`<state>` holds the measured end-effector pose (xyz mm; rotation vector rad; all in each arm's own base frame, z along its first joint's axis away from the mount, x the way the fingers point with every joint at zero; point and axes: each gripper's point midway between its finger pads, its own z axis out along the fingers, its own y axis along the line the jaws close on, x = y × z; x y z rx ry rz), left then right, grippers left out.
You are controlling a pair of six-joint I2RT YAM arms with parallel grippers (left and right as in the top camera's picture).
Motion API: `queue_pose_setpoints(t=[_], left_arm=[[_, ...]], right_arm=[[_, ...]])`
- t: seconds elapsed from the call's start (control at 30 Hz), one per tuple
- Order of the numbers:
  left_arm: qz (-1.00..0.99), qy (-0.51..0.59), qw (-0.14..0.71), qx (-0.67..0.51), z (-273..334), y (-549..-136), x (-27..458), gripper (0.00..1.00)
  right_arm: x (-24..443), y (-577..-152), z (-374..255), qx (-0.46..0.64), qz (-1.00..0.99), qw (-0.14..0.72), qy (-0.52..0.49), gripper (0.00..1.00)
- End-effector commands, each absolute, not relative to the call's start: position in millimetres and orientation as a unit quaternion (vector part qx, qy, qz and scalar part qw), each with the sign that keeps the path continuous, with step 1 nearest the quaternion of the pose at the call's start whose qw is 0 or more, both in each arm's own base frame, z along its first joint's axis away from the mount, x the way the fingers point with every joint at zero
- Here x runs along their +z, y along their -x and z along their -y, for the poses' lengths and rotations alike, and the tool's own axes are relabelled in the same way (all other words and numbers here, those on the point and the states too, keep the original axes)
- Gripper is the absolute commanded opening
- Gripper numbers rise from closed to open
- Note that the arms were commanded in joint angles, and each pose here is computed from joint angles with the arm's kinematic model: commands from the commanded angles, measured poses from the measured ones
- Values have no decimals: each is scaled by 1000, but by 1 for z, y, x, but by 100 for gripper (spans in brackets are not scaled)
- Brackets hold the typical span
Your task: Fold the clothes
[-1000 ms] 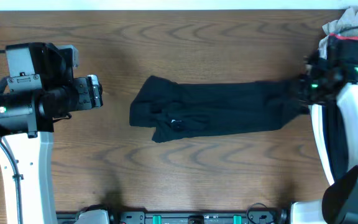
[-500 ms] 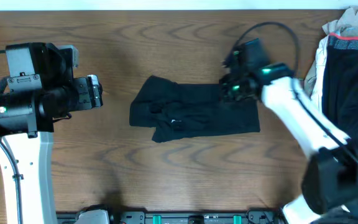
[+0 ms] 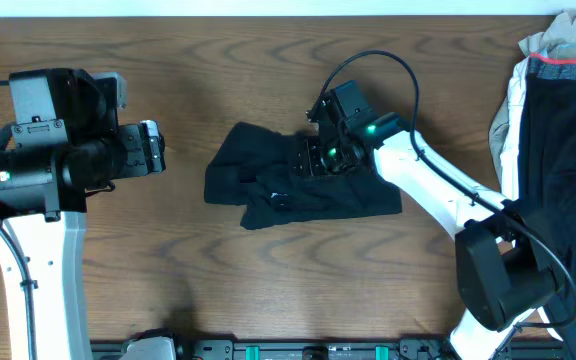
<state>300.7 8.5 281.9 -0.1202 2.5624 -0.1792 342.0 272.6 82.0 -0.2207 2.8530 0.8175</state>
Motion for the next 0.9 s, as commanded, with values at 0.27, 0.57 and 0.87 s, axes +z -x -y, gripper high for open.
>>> queue_pose_setpoints(t=[0.27, 0.57, 0.87], left_arm=[[-956, 45, 285, -62, -10, -301, 285, 81], [-955, 45, 285, -62, -10, -301, 285, 81], [-956, 45, 282, -62, -10, -300, 284, 81]], right_arm=[[102, -380, -199, 266, -956, 120, 23, 6], [41, -373, -194, 244, -968, 57, 13, 2], [75, -292, -299, 418, -886, -28, 197, 2]])
